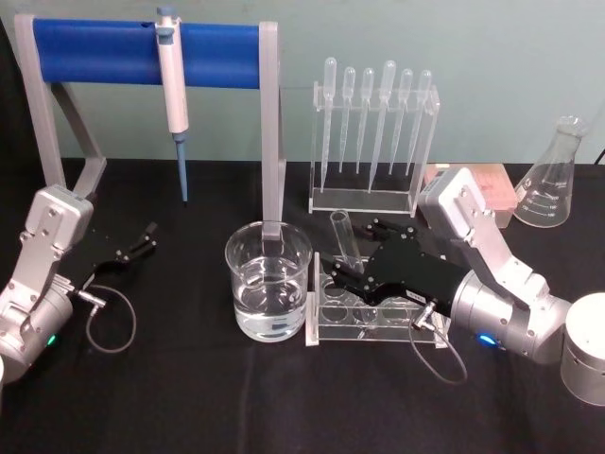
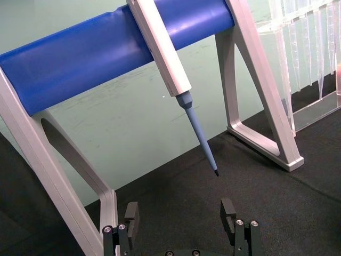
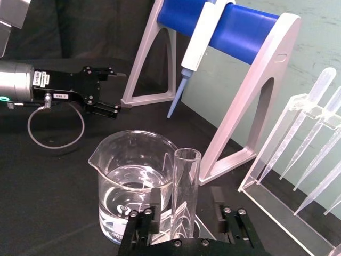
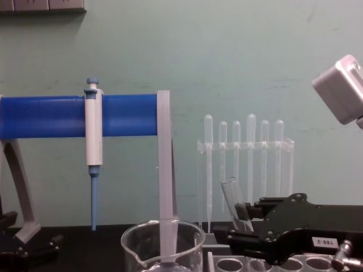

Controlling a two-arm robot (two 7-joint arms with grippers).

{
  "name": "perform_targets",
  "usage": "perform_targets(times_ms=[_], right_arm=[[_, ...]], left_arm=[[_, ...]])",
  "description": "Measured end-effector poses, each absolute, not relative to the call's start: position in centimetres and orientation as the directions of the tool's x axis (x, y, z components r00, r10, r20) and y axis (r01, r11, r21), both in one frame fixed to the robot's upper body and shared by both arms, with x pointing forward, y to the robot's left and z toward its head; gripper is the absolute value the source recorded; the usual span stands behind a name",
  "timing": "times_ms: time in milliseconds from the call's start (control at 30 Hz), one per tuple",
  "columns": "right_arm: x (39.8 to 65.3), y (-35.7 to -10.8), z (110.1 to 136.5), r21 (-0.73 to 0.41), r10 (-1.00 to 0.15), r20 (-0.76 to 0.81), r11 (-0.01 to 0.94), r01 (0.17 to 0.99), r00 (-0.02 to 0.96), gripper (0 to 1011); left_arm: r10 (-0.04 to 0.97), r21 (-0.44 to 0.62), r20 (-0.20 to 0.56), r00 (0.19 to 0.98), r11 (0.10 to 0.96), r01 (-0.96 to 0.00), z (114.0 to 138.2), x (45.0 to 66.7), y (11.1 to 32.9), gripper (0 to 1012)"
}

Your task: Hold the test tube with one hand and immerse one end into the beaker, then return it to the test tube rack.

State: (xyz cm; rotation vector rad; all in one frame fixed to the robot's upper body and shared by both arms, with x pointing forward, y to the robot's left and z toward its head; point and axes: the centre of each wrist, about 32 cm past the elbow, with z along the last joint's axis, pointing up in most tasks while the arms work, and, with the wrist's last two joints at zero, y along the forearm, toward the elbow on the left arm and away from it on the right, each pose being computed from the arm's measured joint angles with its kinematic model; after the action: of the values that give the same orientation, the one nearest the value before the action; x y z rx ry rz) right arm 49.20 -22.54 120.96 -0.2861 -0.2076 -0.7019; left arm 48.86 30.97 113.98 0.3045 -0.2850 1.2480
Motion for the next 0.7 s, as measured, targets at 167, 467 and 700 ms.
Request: perform_targets(times_ms=[167,467,700], right_arm=[[49.3,-22.4,121.0,-0.185,-0.604,0.282,0.728,0.660,0.745,463],[48.6,-22.5,121.5,-0.152,-0.616,0.289,0.726,0.671,0.732,226],[47.5,-23.0,122.4,-0.068,-0.653,0.273,0.720,0.691,0.707,226]], left_arm=[[0.880,0.070,0.374,0.292,0.287,-0.955,114.0,48.9,31.0,1000],[0.880,0.070,0.374,0.292,0.287,-0.955,114.0,48.9,31.0,1000],[0.880,0.070,0.374,0.292,0.287,-0.955,114.0,48.9,31.0,1000]])
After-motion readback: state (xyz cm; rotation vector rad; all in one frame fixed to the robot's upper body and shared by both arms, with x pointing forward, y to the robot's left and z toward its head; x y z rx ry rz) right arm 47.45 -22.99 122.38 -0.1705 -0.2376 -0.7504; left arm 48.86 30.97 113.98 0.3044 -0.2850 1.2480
